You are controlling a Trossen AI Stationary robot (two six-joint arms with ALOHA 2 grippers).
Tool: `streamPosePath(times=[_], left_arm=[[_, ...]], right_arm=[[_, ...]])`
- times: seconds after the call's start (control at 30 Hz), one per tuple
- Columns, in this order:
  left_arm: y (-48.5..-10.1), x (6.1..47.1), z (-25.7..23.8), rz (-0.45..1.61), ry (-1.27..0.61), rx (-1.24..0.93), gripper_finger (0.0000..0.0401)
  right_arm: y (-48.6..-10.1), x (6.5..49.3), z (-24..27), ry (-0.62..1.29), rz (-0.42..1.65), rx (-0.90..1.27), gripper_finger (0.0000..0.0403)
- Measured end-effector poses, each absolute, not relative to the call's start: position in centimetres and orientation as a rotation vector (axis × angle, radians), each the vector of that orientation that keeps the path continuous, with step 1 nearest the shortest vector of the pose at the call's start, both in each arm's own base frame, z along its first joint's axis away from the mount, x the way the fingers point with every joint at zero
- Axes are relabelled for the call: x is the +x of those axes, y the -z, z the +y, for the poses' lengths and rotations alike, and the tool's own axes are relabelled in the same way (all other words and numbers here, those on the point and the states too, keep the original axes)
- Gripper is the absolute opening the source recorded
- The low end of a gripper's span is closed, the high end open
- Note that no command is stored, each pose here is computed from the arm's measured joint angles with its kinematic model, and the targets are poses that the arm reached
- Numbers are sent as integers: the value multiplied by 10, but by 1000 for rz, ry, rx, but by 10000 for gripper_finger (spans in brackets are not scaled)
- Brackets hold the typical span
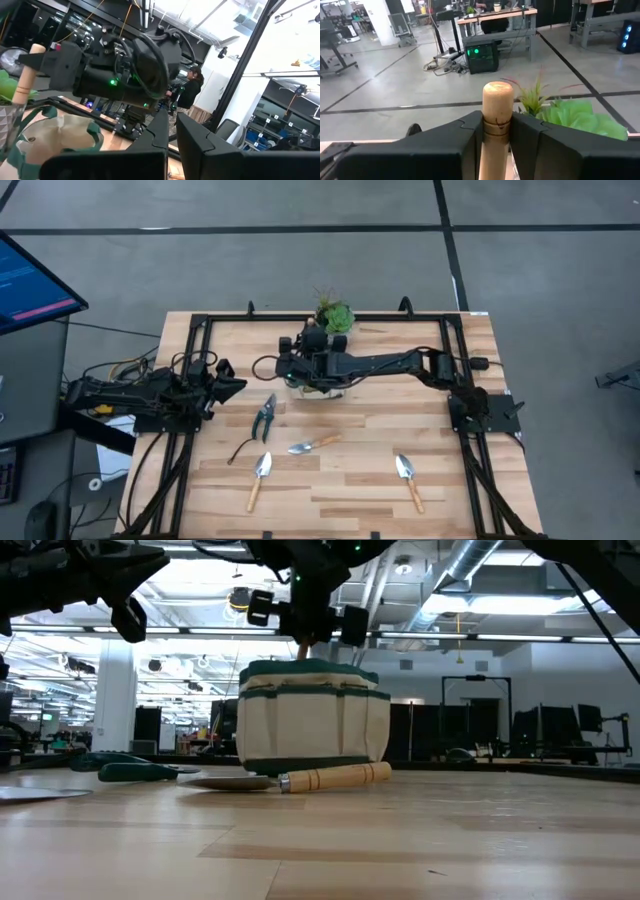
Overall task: Pick & Place Garden tools in Gardening bag
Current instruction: Put the top right trowel into the gardening bag
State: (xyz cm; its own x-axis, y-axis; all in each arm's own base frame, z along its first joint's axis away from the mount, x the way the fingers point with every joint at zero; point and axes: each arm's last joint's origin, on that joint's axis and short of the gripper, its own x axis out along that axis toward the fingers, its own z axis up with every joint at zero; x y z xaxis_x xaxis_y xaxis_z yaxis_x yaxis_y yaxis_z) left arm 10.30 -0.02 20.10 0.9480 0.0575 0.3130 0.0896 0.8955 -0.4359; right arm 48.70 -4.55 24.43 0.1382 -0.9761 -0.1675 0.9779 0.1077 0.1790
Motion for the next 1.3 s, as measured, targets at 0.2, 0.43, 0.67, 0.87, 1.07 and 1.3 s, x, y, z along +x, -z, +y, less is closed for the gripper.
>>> streamPosePath(times=[0.2,0.43,0.67,0.87,1.07,1.3], left_arm=[[-201,103,0,-326,17,-463,8],[-201,103,0,-326,17,-463,8],[-201,103,0,-328,17,-463,8],[-201,103,0,-331,18,-463,8],[-202,103,0,-333,19,-463,8],[-202,103,0,-333,19,-463,8]], right_arm=[[-252,489,-38,1488,-52,196,59],[-268,498,-36,1470,-30,123,59],[-266,498,-33,1466,-13,108,59],[-250,504,-27,1456,-45,146,59],[-230,512,-20,1440,-52,159,59],[-231,511,-19,1459,3,80,59]])
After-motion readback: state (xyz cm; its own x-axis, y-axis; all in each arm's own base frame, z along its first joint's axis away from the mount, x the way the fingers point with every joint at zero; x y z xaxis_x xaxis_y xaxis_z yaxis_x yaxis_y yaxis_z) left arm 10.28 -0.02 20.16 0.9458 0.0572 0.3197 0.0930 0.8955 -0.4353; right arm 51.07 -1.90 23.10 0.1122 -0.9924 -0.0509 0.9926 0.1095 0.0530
